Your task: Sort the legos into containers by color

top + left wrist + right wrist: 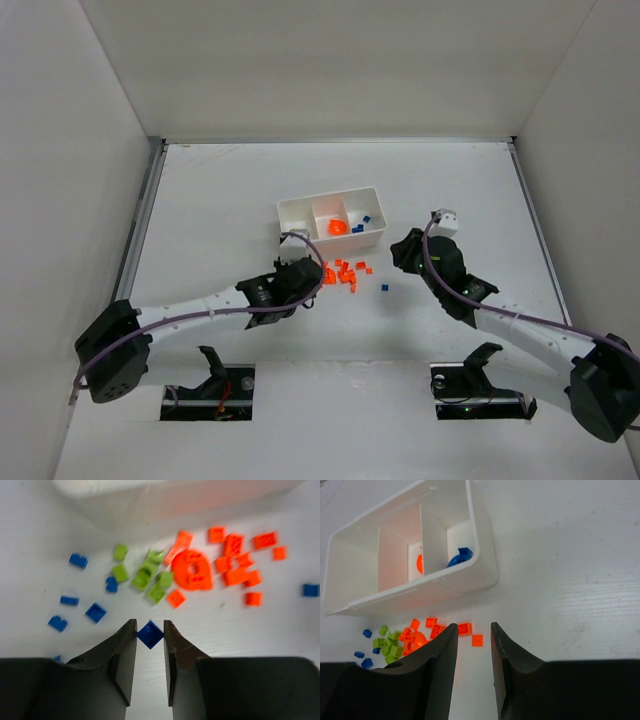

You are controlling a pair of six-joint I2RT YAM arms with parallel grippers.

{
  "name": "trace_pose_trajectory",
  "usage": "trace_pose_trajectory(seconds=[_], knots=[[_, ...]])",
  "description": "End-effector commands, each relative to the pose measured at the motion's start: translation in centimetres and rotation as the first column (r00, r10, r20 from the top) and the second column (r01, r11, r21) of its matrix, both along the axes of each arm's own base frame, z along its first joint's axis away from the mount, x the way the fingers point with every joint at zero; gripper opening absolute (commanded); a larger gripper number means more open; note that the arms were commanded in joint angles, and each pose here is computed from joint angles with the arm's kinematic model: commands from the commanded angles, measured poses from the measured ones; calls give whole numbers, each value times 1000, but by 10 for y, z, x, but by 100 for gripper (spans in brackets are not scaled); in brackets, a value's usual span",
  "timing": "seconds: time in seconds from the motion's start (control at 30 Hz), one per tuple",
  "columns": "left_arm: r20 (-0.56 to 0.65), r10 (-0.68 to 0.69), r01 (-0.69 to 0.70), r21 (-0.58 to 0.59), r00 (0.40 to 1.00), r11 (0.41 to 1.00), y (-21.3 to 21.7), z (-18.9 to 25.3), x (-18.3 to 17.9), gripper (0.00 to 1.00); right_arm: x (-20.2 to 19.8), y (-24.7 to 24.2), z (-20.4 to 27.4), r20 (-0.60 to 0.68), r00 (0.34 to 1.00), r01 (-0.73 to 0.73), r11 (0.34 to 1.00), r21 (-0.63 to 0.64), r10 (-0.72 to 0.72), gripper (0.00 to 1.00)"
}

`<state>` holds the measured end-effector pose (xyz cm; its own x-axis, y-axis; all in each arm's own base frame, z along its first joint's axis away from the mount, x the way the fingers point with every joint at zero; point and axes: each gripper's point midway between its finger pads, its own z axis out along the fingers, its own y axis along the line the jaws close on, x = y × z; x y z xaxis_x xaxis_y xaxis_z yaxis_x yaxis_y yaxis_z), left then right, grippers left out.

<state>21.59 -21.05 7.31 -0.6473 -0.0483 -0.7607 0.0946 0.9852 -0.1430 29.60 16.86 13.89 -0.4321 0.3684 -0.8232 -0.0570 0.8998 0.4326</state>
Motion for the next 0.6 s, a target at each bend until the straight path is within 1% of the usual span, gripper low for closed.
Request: trace_pose_trajectory(seconds=[0.0, 0.1, 0.23, 0.37, 0.47, 0.57], knots=[[140, -11, 28, -115, 990, 993, -31, 70, 33, 11, -8, 2, -3, -1, 1000, 11, 999, 37, -11, 37], [208, -47, 84, -170, 977, 982, -63, 109, 58, 12, -17, 9, -11, -21, 1000, -13, 999, 44, 13, 34], [266, -74, 133, -212, 961, 968, -103, 138, 101, 13, -27, 22, -13, -24, 998, -50, 998, 42, 51, 33], [258, -109, 170, -227, 960, 959, -139, 136, 139, 13, -37, 30, -18, -33, 997, -72, 997, 38, 73, 33], [233, -129, 178, -206, 964, 962, -159, 121, 162, 13, -44, 34, -17, -34, 996, -83, 996, 43, 85, 33], [218, -124, 166, -186, 968, 968, -171, 105, 180, 14, -47, 34, -16, -28, 996, -88, 995, 43, 89, 33]])
